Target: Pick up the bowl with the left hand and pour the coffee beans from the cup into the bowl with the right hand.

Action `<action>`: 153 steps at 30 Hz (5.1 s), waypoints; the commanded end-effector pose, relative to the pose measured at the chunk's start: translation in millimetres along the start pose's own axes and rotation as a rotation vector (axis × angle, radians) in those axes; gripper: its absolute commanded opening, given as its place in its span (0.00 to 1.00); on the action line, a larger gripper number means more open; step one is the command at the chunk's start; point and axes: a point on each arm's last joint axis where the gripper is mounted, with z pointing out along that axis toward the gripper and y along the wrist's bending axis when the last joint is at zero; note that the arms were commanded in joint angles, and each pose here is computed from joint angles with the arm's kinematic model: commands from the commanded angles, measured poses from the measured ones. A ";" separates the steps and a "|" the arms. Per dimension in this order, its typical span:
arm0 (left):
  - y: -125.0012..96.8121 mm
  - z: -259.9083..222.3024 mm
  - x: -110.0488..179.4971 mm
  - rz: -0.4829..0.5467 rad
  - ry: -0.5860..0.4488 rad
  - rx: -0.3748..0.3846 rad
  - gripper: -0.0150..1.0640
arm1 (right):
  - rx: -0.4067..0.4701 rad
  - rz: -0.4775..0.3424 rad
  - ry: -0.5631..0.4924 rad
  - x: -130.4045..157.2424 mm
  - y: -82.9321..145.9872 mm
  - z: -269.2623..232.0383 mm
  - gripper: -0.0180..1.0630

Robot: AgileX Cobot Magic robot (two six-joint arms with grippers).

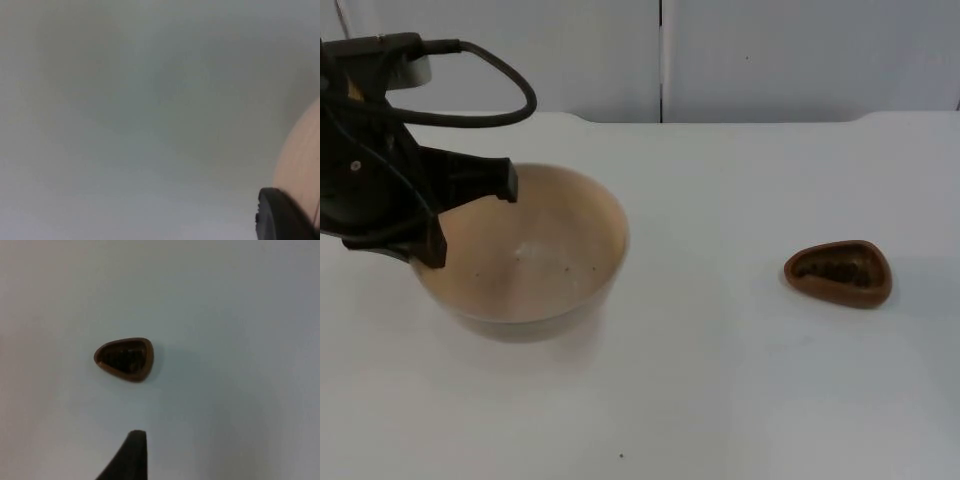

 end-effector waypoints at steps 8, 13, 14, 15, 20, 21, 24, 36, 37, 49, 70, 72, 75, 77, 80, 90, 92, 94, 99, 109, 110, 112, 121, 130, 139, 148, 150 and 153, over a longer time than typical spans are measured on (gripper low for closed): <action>-2.2 -0.6 -1.6 -0.036 -0.006 0.020 0.01 | 0.001 -0.001 0.045 -47.4 -4.0 24.0 0.99; -2.3 -0.6 -1.8 -0.036 -0.008 0.021 0.01 | -0.001 -0.016 0.074 -60.1 -5.5 36.6 0.99; -2.3 -0.6 -1.8 -0.036 -0.008 0.021 0.01 | -0.002 -0.015 0.082 -61.8 -5.8 40.0 0.99; -2.4 -0.6 -1.9 -0.036 -0.010 0.022 0.01 | -0.002 -0.019 0.090 -63.2 -6.1 42.9 0.99; -2.5 -0.6 -2.1 -0.036 -0.012 0.023 0.01 | -0.005 -0.015 0.142 -63.1 -7.2 56.4 0.99; -2.5 -0.6 -2.1 -0.036 -0.012 0.023 0.01 | -0.005 -0.015 0.142 -63.1 -7.2 56.4 0.99; -2.5 -0.6 -2.1 -0.036 -0.012 0.023 0.01 | -0.008 -0.012 0.186 -62.1 -8.1 67.3 0.99; -2.7 -0.6 -2.3 -0.038 -0.014 0.025 0.01 | -0.021 0.009 0.306 -58.0 -10.1 102.0 0.99; -2.7 -0.6 -2.3 -0.038 -0.014 0.025 0.01 | -0.018 0.023 0.333 -56.4 -10.8 108.6 0.99; -2.9 -0.6 -2.2 -0.043 -0.013 0.028 0.01 | -0.007 0.082 0.511 -42.4 -11.3 154.8 0.98; -2.9 -0.6 -2.2 -0.043 -0.013 0.028 0.01 | 0.108 -0.024 0.681 -61.7 43.1 261.5 0.98; -2.9 -0.6 -2.2 -0.043 -0.013 0.028 0.01 | 0.123 -0.017 0.682 -59.3 42.4 267.2 0.98; -3.1 -0.6 -2.5 -0.043 -0.016 0.029 0.01 | 0.172 0.010 0.688 -52.2 39.8 281.7 0.98; -3.1 -0.6 -2.5 -0.043 -0.016 0.029 0.01 | 0.175 0.016 0.697 -47.5 40.1 289.8 0.98; -3.2 -0.6 -2.6 -0.045 -0.017 0.031 0.01 | 0.178 0.029 0.705 -42.2 40.6 298.5 0.98; -3.7 -0.6 -2.4 -0.055 -0.015 0.036 0.01 | 0.135 0.070 0.693 -39.5 49.5 317.0 0.97; -3.9 -0.6 -2.3 -0.058 -0.014 0.038 0.01 | 0.139 0.067 0.704 -41.0 50.3 323.7 0.95; -3.9 -0.6 -2.3 -0.058 -0.014 0.038 0.01 | 0.142 0.067 0.716 -40.7 50.6 327.8 0.94; -3.9 -0.6 -2.5 -0.059 -0.015 0.039 0.01 | 0.148 0.068 0.748 -34.3 52.3 346.3 0.93; -4.0 -0.6 -2.7 -0.059 -0.017 0.040 0.01 | 0.136 0.064 0.725 -22.1 63.2 369.6 0.89; -4.0 -0.6 -2.7 -0.059 -0.017 0.040 0.01 | 0.136 0.064 0.725 -22.1 63.2 369.6 0.89; -4.0 -0.6 -2.7 -0.059 -0.017 0.040 0.01 | 0.138 0.061 0.729 -19.4 63.0 372.4 0.88; -4.1 -0.6 -2.6 -0.060 -0.017 0.041 0.01 | 0.133 0.061 0.720 -13.9 63.4 380.7 0.80; -4.2 -0.6 -2.8 -0.058 -0.019 0.042 0.01 | 0.133 0.066 0.718 -11.3 63.5 384.1 0.78; -4.3 -0.6 -2.8 -0.060 -0.018 0.043 0.01 | 0.130 0.066 0.711 -11.8 63.7 384.6 0.68; -4.3 -0.6 -2.8 -0.060 -0.018 0.043 0.01 | 0.128 0.067 0.704 -12.2 63.9 385.0 0.68; -4.3 -0.6 -2.8 -0.060 -0.018 0.043 0.01 | 0.128 0.067 0.704 -12.2 63.9 385.0 0.68; -4.3 -0.6 -2.8 -0.060 -0.018 0.043 0.01 | 0.127 0.067 0.702 -12.4 63.9 385.1 0.66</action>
